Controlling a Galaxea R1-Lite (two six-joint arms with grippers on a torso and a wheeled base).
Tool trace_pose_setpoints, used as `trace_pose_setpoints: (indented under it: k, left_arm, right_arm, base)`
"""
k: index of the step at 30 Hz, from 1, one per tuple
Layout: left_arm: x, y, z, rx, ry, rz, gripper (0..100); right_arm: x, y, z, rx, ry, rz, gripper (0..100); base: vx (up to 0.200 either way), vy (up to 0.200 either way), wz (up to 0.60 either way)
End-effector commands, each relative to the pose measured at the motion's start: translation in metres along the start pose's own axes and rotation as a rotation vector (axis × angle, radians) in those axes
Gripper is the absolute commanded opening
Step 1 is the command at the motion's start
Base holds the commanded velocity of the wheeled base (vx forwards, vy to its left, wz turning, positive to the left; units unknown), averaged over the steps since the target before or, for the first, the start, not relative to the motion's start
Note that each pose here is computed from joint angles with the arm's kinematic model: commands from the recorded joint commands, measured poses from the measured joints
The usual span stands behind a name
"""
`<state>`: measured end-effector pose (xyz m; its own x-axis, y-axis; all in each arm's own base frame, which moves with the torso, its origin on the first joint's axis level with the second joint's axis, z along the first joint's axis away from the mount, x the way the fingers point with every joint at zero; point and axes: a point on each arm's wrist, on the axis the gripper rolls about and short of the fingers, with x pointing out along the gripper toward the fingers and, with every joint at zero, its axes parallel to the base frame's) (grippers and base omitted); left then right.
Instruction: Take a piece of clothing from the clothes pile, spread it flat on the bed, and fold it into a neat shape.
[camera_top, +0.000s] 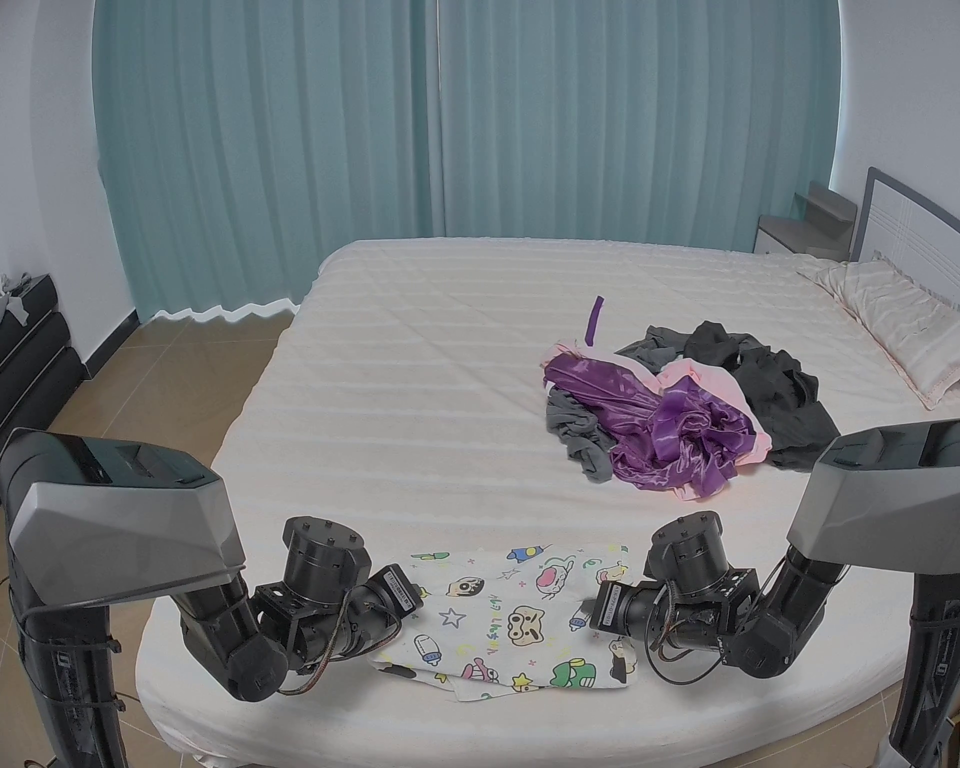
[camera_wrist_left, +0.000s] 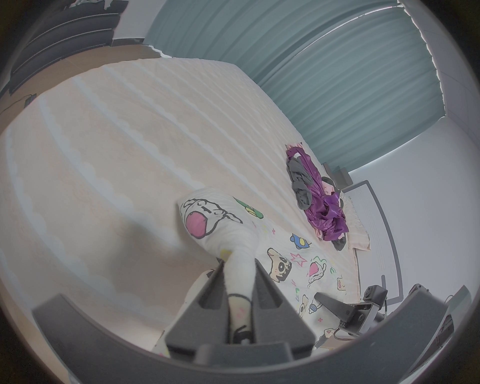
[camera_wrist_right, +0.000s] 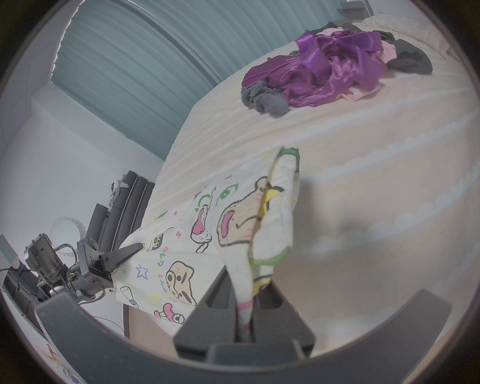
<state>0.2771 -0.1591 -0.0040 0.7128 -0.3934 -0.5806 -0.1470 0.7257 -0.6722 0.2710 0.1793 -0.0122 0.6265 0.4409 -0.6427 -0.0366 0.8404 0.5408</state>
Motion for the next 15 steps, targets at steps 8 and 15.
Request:
trace_pose_setpoints:
  k: [8, 15]
  left_arm:
    - [0.0002, -0.0003, 0.0005, -0.002, -0.001, -0.001, 0]
    - [0.0005, 0.0000, 0.0003, -0.002, 0.000, 0.000, 0]
  right_arm:
    - [-0.0006, -0.0006, 0.0001, 0.001, -0.001, -0.003, 0]
    - [-0.0011, -0.0010, 0.0005, 0.002, -0.003, -0.005, 0]
  base:
    - [0.000, -0.200, 0.00]
    - [0.000, -0.200, 0.00]
